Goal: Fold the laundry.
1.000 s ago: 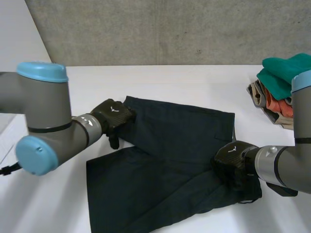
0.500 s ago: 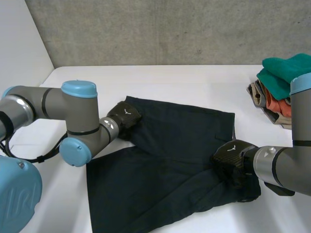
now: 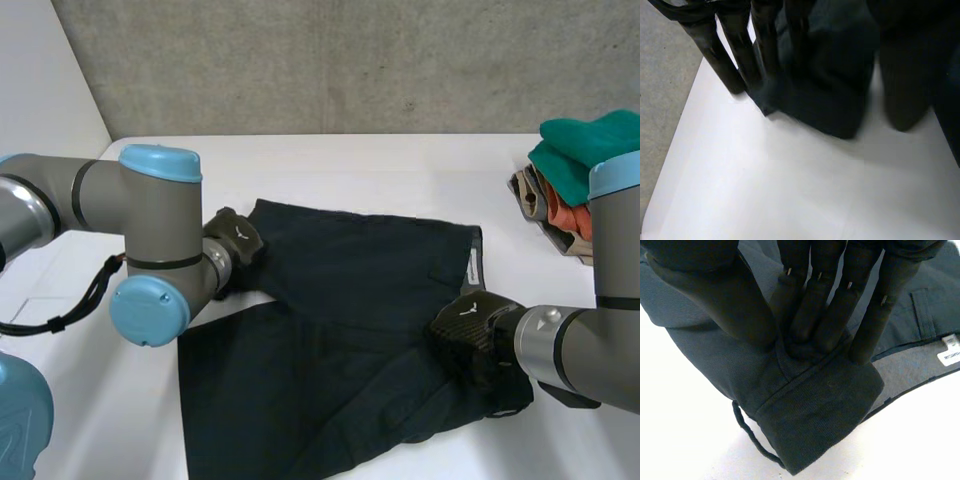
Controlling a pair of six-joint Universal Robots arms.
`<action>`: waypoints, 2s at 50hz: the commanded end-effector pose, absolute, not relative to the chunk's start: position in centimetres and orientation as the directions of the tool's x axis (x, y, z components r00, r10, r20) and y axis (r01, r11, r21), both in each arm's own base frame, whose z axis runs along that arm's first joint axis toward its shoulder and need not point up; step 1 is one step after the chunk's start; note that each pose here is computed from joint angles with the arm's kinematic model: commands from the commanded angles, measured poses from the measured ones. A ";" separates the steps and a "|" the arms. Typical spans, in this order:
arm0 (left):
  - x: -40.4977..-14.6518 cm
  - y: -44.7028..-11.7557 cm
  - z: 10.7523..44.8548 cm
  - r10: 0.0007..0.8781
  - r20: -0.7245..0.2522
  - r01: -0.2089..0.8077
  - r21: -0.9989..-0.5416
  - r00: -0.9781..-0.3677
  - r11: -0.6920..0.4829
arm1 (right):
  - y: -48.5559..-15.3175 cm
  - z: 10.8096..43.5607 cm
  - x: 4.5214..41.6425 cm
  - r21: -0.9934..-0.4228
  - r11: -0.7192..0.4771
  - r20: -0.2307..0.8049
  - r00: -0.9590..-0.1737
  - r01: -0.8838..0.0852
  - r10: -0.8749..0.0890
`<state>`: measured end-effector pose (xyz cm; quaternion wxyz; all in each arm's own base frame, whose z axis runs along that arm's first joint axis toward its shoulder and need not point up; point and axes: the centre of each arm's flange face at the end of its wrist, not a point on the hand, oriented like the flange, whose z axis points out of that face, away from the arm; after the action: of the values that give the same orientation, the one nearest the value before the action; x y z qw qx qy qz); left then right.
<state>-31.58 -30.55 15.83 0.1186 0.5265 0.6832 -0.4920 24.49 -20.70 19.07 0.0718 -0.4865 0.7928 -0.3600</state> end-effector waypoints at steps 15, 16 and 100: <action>-28.2 -22.5 23.4 0.643 -0.381 0.606 -0.778 -0.664 0.165 | -22.4 21.3 25.6 -0.809 0.297 0.172 -0.689 -0.507 -0.704; -28.0 -21.8 23.3 0.657 -0.361 0.607 -0.772 -0.662 0.187 | -22.7 21.4 25.6 -0.823 0.308 0.157 -0.712 -0.478 -0.684; -39.7 -35.8 21.0 0.370 -0.653 0.509 -0.753 -0.661 -0.417 | -36.2 18.7 28.8 -0.861 -0.263 0.504 -0.800 -0.436 -0.325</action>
<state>-37.47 -32.93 23.88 0.0055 0.4064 0.5835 -0.7031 27.22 -33.01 20.29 -0.0155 -0.3307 0.6868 -0.6471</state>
